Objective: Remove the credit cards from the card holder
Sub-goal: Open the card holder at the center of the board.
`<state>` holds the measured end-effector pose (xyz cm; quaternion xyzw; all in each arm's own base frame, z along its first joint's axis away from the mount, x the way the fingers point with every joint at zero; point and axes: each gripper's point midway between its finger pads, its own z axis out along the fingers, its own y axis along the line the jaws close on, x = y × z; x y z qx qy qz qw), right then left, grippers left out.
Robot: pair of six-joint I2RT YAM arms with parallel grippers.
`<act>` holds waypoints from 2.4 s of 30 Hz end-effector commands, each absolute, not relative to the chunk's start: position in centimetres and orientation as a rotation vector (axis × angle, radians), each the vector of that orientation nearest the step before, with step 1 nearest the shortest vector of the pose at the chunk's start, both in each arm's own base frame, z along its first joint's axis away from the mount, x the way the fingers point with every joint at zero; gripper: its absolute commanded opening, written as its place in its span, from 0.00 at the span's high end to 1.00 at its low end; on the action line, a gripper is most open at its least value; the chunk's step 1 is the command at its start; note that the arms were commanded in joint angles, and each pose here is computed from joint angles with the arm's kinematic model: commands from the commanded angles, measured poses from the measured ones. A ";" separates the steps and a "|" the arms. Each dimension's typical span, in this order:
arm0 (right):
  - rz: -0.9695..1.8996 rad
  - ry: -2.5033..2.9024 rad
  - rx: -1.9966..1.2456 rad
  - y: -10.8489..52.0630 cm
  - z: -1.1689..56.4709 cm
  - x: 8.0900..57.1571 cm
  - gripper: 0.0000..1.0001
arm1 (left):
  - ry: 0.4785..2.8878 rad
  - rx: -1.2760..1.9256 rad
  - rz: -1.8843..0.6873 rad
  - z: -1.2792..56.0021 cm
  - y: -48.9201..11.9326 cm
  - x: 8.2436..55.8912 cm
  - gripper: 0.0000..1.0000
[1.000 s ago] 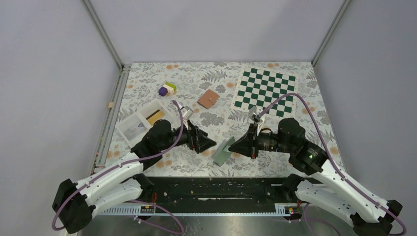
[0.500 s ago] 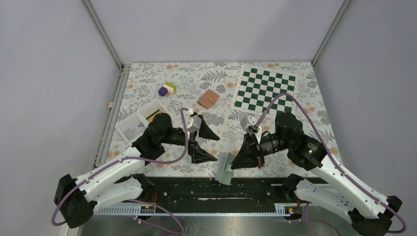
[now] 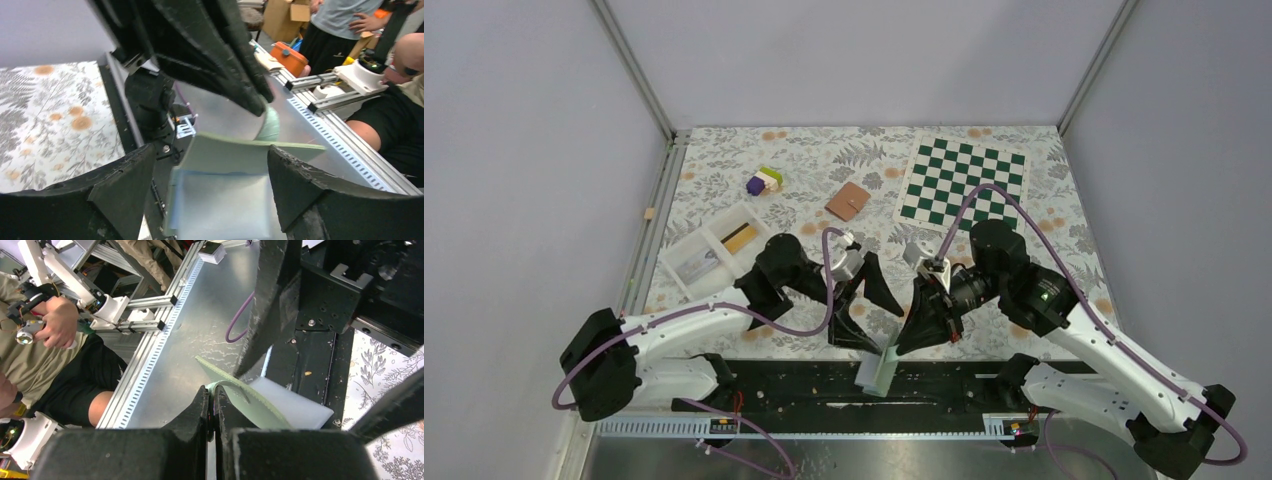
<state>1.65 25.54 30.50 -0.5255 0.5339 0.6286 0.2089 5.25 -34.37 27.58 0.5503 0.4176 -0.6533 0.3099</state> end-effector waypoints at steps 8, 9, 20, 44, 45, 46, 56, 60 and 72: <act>1.614 1.398 -1.520 24.9 31.4 1.9 1.00 | 0.936 1.541 -1.807 28.7 -31.3 1.5 0.46; 1.585 1.416 -1.515 24.9 31.2 2.2 1.00 | 0.963 1.549 -1.786 28.4 -31.2 1.6 0.46; 1.361 1.599 -1.531 24.5 29.6 4.7 1.00 | 1.063 1.625 -1.655 28.2 -30.7 2.2 0.54; 1.271 1.621 -1.400 25.4 29.3 7.1 1.00 | 1.285 1.409 -1.531 26.6 -33.9 6.1 1.00; 1.225 1.657 -1.345 25.5 29.3 8.1 0.99 | 1.343 1.354 -1.498 26.7 -34.0 6.9 1.00; 1.167 1.702 -1.275 25.4 29.4 9.3 0.90 | 1.402 1.296 -1.457 26.8 -34.0 7.8 1.00; 0.981 1.794 -0.613 21.2 30.4 13.5 0.33 | 1.835 0.544 -1.152 27.9 -30.8 16.4 1.00; 0.973 1.801 -0.504 19.5 29.0 13.2 0.32 | 1.934 0.273 -1.155 27.8 -29.7 17.8 1.00; 1.166 1.738 -0.624 20.8 25.8 9.9 0.63 | 1.987 -0.189 -1.114 30.3 -25.8 19.9 1.00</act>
